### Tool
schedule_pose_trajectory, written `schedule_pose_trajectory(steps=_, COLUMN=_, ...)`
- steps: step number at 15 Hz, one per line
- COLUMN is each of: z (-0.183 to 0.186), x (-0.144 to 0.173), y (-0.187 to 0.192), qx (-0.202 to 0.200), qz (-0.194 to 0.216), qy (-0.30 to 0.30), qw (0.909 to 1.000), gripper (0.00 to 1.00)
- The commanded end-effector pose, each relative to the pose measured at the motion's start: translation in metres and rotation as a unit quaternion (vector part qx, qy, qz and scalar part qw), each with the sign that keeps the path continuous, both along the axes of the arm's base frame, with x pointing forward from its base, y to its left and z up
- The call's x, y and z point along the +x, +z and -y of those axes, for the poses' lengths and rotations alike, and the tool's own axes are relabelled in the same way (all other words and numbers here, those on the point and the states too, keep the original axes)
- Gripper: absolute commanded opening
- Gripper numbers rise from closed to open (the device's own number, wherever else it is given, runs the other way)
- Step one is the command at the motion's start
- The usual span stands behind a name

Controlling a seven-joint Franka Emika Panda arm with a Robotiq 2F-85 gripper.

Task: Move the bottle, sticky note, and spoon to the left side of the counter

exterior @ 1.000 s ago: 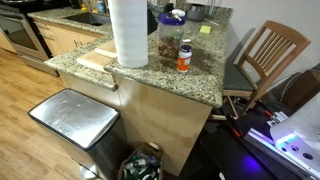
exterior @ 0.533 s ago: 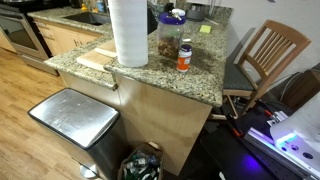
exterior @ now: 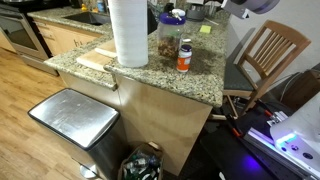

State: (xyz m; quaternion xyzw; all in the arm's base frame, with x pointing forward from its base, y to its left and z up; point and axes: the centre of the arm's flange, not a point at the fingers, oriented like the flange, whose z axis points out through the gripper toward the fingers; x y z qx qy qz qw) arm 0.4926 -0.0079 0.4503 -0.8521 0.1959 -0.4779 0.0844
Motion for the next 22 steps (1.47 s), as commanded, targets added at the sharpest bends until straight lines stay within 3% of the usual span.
schedule_pose_trajectory(steps=1, z=0.047, x=0.083, y=-0.014, qx=0.022, qz=0.016, qy=-0.096, qw=0.995, gripper=1.0)
schedule_pose_trajectory(steps=2, z=0.064, x=0.101, y=-0.019, qx=0.025, qz=0.018, qy=-0.123, qw=0.9919, gripper=1.0)
schedule_pose_trajectory(steps=3, z=0.052, x=0.048, y=-0.017, qx=0.02, qz=0.006, qy=-0.078, qw=0.9968, gripper=1.0)
schedule_pose_trajectory(steps=6, z=0.081, x=0.079, y=-0.035, qx=0.021, qz=0.006, qy=-0.113, qw=0.9934, gripper=1.0)
schedule_pose_trajectory(steps=9, z=0.082, x=0.104, y=-0.063, qx=-0.023, qz=-0.014, qy=-0.12, qw=0.9924, gripper=1.0)
schedule_pose_trajectory(steps=13, z=0.106, x=0.136, y=-0.076, qx=-0.051, qz=-0.031, qy=-0.136, qw=0.9888, gripper=1.0)
schedule_pose_trajectory(steps=22, z=0.089, x=0.182, y=-0.116, qx=-0.084, qz=-0.125, qy=-0.121, qw=0.9812, gripper=1.0)
